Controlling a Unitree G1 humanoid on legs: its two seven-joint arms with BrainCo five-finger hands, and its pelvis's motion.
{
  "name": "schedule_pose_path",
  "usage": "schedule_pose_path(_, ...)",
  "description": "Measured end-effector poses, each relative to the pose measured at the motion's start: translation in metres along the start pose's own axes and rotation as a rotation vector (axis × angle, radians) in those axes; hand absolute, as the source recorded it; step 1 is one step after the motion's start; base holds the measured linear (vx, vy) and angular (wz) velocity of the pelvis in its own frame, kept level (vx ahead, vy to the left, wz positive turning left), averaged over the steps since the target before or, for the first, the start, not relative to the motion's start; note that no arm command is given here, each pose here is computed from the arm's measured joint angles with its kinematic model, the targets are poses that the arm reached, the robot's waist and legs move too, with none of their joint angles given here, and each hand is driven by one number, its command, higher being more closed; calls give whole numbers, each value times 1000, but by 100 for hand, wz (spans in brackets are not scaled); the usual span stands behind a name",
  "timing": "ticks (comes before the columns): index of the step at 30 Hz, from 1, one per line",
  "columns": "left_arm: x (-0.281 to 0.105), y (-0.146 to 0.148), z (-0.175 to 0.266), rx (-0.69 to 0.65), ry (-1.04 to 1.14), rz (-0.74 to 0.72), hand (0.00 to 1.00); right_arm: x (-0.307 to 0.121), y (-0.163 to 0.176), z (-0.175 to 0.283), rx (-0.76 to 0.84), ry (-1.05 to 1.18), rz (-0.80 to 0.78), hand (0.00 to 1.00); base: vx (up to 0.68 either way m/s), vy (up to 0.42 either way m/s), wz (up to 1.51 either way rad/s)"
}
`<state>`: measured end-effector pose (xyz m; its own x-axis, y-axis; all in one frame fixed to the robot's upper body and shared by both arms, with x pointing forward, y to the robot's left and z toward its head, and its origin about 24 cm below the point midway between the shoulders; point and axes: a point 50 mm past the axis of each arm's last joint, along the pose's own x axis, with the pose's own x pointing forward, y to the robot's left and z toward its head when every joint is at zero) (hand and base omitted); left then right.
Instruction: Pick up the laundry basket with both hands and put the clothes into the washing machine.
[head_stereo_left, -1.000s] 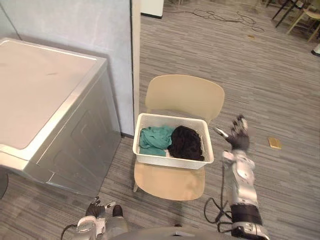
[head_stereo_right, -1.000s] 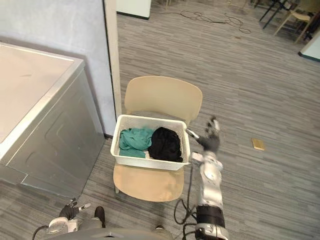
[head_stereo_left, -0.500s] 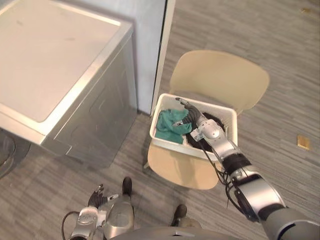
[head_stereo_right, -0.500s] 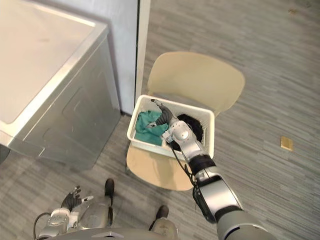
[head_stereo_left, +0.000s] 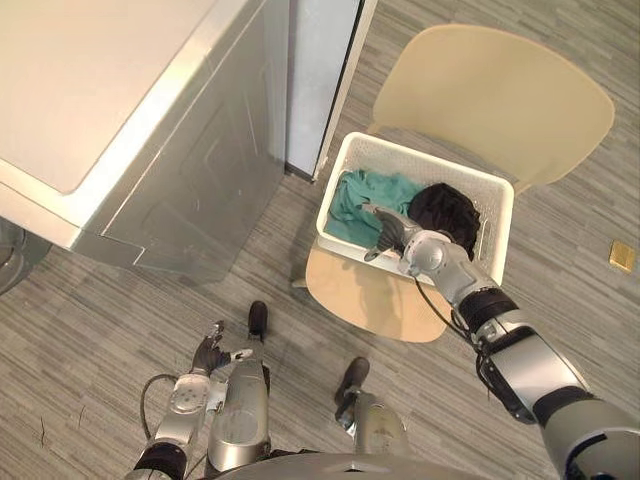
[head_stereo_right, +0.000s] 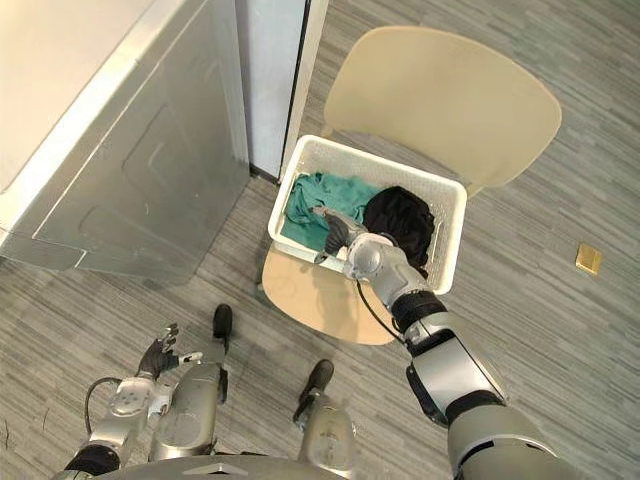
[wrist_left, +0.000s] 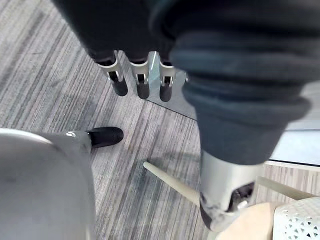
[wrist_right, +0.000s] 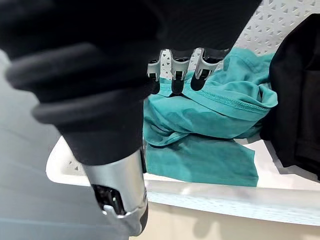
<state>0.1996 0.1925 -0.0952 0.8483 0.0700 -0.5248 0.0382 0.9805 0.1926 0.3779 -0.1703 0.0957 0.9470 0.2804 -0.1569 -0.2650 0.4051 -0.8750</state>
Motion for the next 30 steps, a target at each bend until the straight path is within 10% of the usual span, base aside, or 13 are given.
schedule_pose_path(30,10,-12,43,-44,-155,34,0,2,-90,-11,278,108,-403,0,-8,-8,1)
